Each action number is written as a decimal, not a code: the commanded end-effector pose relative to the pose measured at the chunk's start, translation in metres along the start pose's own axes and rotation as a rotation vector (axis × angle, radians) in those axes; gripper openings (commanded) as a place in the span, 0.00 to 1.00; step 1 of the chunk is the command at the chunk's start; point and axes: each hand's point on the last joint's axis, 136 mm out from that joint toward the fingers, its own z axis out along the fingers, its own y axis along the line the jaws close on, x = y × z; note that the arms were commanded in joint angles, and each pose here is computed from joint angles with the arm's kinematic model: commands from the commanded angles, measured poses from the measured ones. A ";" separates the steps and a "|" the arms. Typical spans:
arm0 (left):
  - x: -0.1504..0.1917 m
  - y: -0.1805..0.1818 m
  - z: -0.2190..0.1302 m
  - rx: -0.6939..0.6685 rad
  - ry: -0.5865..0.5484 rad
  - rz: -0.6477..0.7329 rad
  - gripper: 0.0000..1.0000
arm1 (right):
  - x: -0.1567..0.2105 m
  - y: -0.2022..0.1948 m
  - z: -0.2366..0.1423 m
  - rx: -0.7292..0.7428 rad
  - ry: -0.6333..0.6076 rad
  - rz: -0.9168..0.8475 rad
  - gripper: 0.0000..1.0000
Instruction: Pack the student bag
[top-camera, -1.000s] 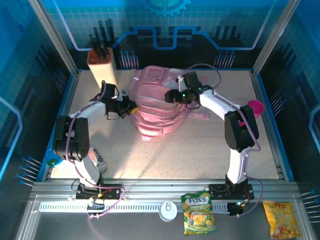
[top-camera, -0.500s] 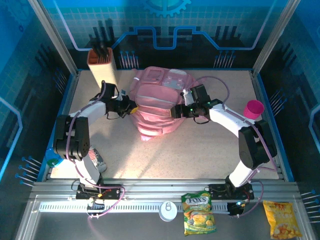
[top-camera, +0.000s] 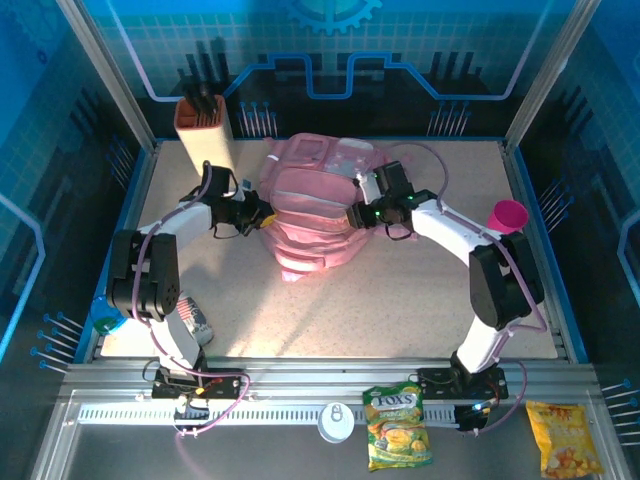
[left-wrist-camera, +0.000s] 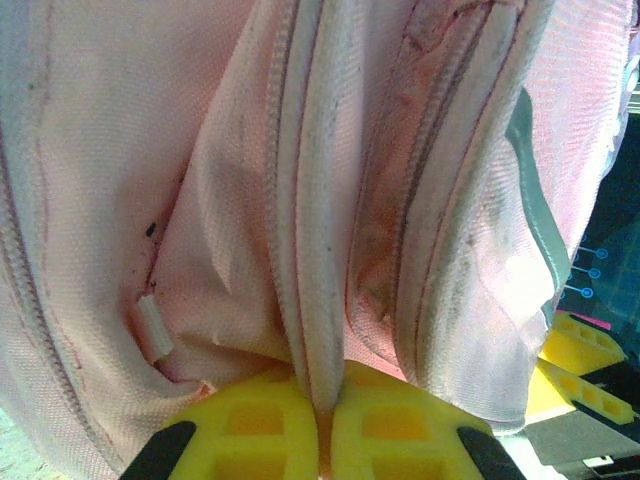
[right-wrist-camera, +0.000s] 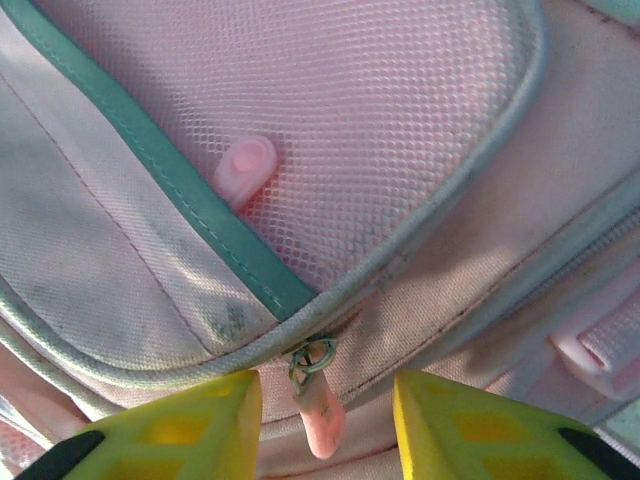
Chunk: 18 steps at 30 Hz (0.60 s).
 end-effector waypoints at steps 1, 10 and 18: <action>-0.003 -0.018 -0.005 0.060 0.008 0.028 0.00 | 0.001 0.003 0.008 0.006 0.029 -0.041 0.36; -0.003 -0.019 -0.005 0.071 0.009 0.017 0.00 | 0.013 0.002 0.011 0.027 0.064 -0.070 0.16; -0.003 -0.023 -0.004 0.098 0.006 -0.006 0.00 | 0.027 0.029 0.004 -0.039 0.086 -0.163 0.04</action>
